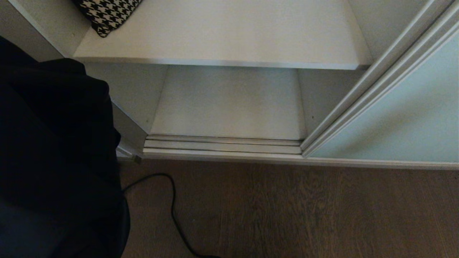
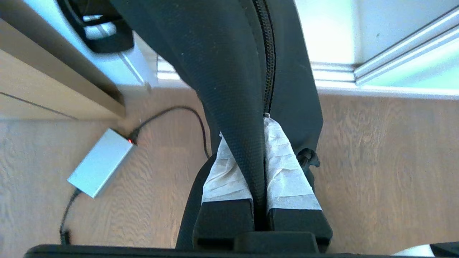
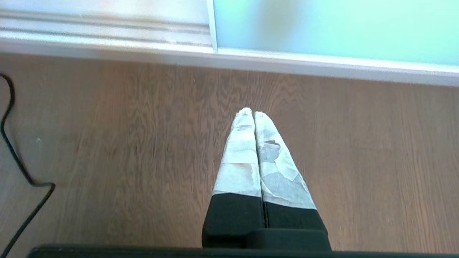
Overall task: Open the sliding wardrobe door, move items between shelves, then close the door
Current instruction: Place the bag on the higher shelf
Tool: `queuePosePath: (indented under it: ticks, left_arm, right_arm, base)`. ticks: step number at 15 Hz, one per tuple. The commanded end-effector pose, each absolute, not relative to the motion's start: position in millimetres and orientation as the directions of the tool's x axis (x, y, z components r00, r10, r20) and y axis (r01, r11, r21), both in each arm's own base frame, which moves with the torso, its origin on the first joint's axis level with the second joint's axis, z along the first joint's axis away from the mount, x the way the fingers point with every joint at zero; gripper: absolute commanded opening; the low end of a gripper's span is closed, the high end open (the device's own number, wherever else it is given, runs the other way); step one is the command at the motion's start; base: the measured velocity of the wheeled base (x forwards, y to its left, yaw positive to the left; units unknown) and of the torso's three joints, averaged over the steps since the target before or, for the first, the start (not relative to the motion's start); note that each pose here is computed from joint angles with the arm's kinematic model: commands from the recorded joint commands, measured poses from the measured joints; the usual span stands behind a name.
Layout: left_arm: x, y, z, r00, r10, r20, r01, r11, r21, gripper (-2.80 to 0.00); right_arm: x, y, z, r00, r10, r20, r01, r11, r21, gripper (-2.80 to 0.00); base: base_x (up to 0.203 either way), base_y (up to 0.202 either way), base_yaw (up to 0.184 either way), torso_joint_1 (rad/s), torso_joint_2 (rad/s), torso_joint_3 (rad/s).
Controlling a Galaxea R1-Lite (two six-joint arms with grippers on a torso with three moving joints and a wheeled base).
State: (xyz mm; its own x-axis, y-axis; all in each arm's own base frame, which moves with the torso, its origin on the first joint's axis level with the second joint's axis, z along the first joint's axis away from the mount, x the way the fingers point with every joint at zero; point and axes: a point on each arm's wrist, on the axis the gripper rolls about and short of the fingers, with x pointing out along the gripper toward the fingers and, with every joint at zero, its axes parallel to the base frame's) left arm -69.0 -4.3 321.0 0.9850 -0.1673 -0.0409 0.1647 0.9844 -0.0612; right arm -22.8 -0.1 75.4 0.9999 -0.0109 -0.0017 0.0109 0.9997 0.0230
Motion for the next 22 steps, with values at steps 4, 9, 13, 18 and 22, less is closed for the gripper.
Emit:
queuePosePath:
  ticks: [4,9,13,18,22]
  left_arm:
    - [-66.5,-4.2,325.3,0.985,-0.169,-0.038,0.168,0.985,-0.046,-2.80]
    - [-63.4,-4.1,328.0,0.985,-0.172,-0.028,0.172,0.985,-0.021,-2.80]
    - [-63.5,-4.5,328.0,0.981,-0.190,-0.027,0.190,0.982,-0.004,-2.80]
    - [-64.1,-4.8,327.9,0.980,-0.200,-0.026,0.200,0.980,0.013,-2.80]
    - [-69.0,-5.4,330.7,0.974,-0.227,-0.002,0.227,0.974,0.026,-2.80]
  right_arm:
    - [-22.9,-0.1,75.2,1.000,-0.011,0.000,0.011,1.000,0.023,-2.80]
    - [-22.8,-0.1,74.9,1.000,-0.011,-0.001,0.011,1.000,0.023,-2.80]
    - [-22.9,-0.1,75.3,1.000,-0.011,0.000,0.011,1.000,0.023,-2.80]
    - [-22.8,-0.1,74.9,1.000,-0.011,-0.002,0.011,1.000,0.023,-2.80]
    - [-22.8,-0.1,75.0,1.000,-0.011,-0.001,0.011,1.000,0.023,-2.80]
  base:
    - [0.000,0.000,0.000,0.003,0.00,0.206]
    - [0.000,0.000,0.000,0.000,0.00,0.204]
    - [0.000,0.000,0.000,0.004,0.00,0.200]
    - [0.000,0.000,0.000,0.000,0.00,0.066]
    - [0.000,0.000,0.000,0.006,0.00,0.042]
